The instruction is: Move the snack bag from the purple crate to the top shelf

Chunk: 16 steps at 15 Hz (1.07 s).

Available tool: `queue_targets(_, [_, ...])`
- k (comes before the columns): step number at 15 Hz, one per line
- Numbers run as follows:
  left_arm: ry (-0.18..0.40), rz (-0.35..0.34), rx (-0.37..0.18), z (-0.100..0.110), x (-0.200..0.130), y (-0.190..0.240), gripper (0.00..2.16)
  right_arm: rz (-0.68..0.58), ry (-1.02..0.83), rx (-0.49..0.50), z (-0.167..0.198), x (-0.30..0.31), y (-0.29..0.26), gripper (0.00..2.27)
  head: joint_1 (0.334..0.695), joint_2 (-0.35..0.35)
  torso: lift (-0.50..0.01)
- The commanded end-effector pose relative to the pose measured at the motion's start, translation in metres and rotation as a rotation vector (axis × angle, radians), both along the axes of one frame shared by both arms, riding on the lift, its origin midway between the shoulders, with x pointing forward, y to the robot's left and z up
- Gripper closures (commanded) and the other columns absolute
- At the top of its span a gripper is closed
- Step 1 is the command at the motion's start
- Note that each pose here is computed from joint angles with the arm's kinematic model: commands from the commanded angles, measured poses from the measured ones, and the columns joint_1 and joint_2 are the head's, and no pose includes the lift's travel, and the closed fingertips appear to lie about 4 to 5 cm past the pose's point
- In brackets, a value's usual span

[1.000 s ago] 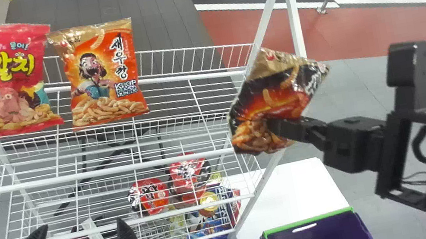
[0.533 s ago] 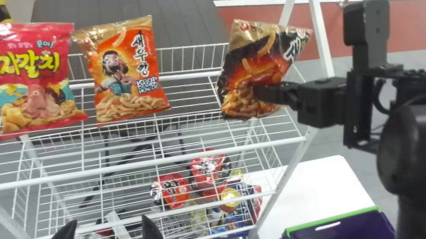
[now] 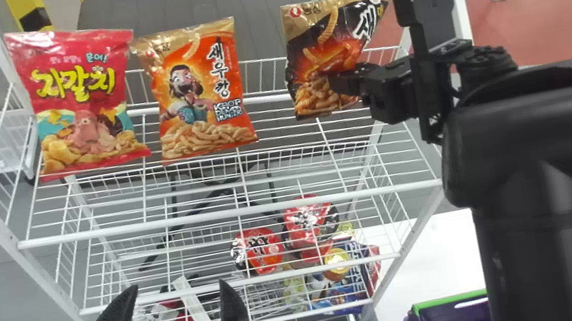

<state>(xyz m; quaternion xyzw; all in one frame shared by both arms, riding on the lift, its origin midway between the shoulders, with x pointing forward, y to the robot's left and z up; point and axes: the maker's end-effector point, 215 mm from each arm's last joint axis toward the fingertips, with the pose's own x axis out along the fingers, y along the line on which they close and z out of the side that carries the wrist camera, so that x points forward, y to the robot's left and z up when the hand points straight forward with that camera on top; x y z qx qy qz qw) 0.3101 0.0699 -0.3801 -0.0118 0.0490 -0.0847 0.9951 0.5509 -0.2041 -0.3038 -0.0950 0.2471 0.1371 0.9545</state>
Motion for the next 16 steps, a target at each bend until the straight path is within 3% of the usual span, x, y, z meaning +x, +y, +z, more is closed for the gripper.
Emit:
queue_targets(1, [-0.001, 0.001, -0.001, 0.0, 0.002, 0.002, 0.08, 0.026, -0.006, -0.04, -0.014, 0.019, 0.01, 1.89, 0.695, -0.175, 0.008])
queue_targets(8, [-0.003, 0.003, -0.001, 0.0, 0.006, 0.008, 0.08, -0.019, 0.059, -0.13, -0.067, 0.043, 0.014, 1.89, 0.695, -0.145, 0.008])
queue_targets(16, [-0.006, 0.002, -0.01, 0.001, 0.007, 0.008, 0.08, -0.031, 0.084, -0.142, -0.098, 0.046, 0.027, 1.89, 0.695, -0.134, 0.008])
